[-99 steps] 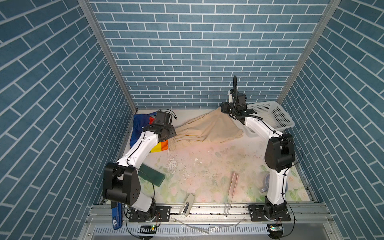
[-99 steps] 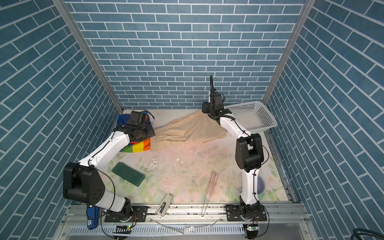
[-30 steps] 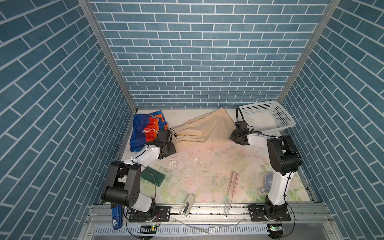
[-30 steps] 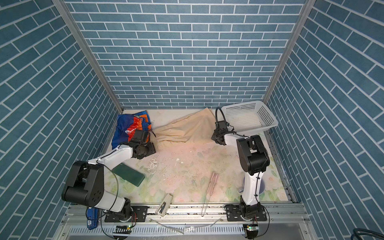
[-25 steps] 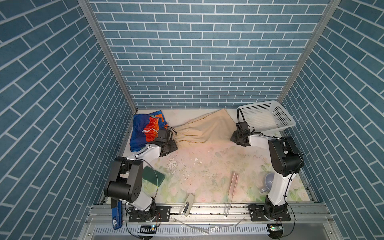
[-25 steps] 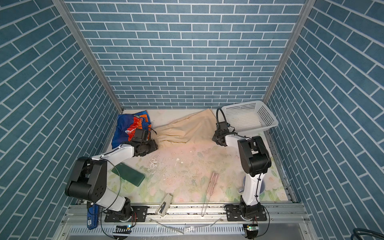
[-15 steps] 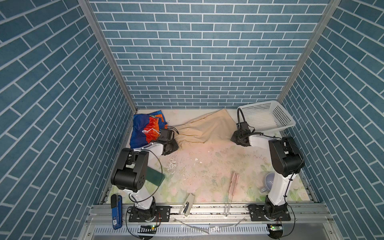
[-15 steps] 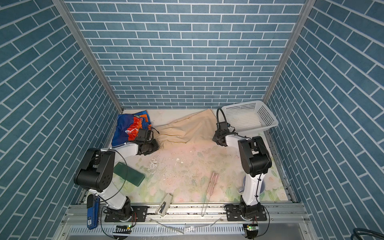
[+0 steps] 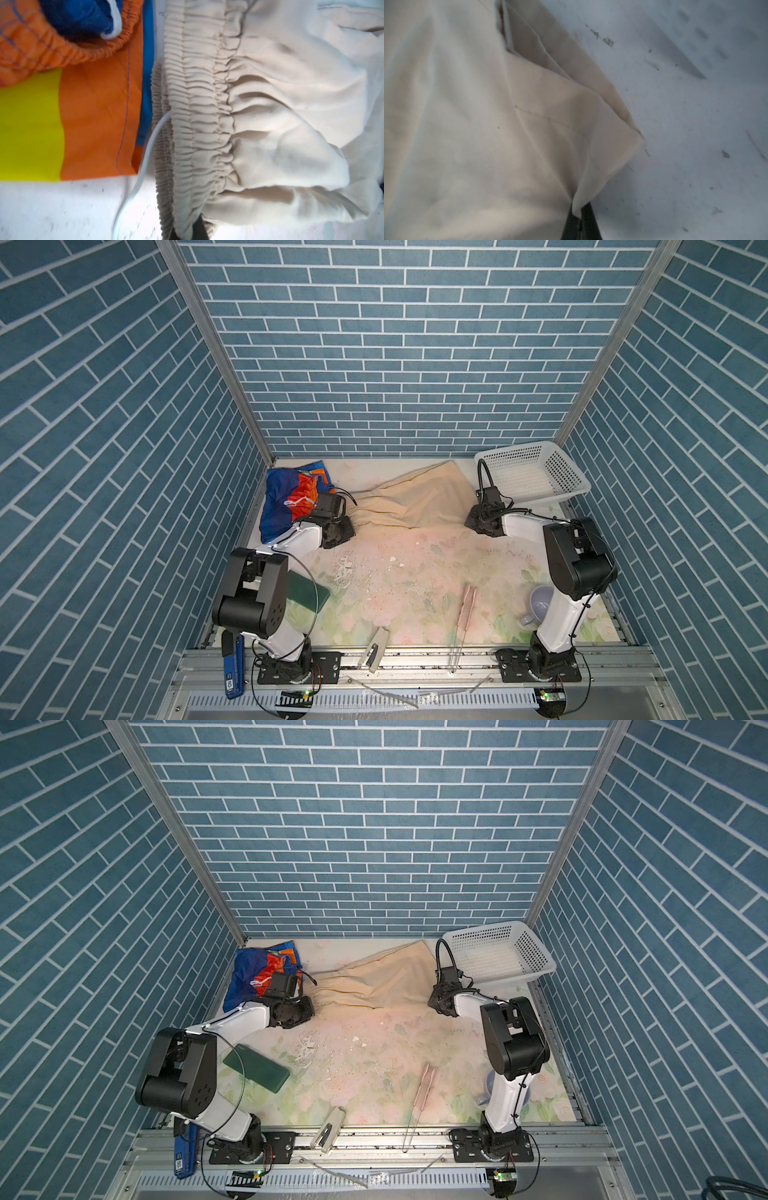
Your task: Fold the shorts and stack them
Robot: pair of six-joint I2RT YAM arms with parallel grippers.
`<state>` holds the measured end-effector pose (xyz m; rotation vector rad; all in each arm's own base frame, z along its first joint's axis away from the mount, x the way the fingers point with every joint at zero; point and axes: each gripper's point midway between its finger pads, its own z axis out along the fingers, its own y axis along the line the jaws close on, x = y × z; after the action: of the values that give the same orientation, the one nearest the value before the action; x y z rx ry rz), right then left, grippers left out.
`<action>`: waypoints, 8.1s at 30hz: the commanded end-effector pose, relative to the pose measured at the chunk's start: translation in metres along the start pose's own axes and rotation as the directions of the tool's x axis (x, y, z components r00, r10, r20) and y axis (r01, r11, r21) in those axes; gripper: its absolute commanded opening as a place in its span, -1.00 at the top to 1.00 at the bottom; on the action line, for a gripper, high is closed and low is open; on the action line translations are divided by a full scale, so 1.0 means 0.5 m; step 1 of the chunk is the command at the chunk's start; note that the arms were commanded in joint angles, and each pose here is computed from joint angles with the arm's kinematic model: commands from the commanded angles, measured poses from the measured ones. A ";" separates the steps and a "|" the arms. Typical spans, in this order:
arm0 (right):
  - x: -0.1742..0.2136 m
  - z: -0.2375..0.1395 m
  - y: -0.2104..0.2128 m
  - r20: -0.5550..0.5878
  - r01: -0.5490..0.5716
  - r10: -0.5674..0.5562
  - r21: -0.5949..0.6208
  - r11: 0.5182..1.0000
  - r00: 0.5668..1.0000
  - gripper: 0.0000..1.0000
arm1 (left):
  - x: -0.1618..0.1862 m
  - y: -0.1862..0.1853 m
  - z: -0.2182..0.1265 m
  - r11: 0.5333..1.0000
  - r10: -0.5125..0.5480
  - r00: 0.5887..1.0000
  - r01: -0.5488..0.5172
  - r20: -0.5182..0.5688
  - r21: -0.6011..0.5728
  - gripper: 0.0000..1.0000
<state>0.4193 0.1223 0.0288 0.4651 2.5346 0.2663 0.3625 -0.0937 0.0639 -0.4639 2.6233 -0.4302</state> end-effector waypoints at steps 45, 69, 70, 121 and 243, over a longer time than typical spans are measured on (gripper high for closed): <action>0.005 -0.114 -0.151 -0.003 -0.078 0.079 0.060 0.995 0.997 1.00 | 0.205 0.119 -0.071 0.992 -0.052 0.976 0.026 -0.212 -0.122 0.75; -0.067 -0.064 0.274 0.009 0.424 -0.426 -0.112 0.899 0.905 0.05 | 0.113 0.053 -0.130 0.997 -0.082 0.996 0.081 -0.027 -0.016 -0.08; -0.073 -0.053 0.279 0.006 0.420 -0.422 -0.110 0.901 0.907 -0.01 | 0.114 0.056 -0.125 0.997 -0.081 0.996 0.080 -0.030 -0.022 -0.12; -0.176 0.241 0.286 -0.088 0.066 -0.080 -0.150 0.987 0.993 0.74 | 0.221 0.147 -0.013 0.979 -0.113 0.961 0.065 -0.251 -0.193 -0.16; 0.466 -0.307 0.677 0.714 0.871 -0.517 -0.468 0.149 0.472 1.00 | 0.051 0.007 -0.033 0.830 -0.488 0.873 0.469 -0.014 0.301 -0.46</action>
<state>0.2410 0.5082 0.1018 -1.1196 1.6742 0.7085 0.3202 -0.0962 0.0621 -1.0443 2.3288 -0.9471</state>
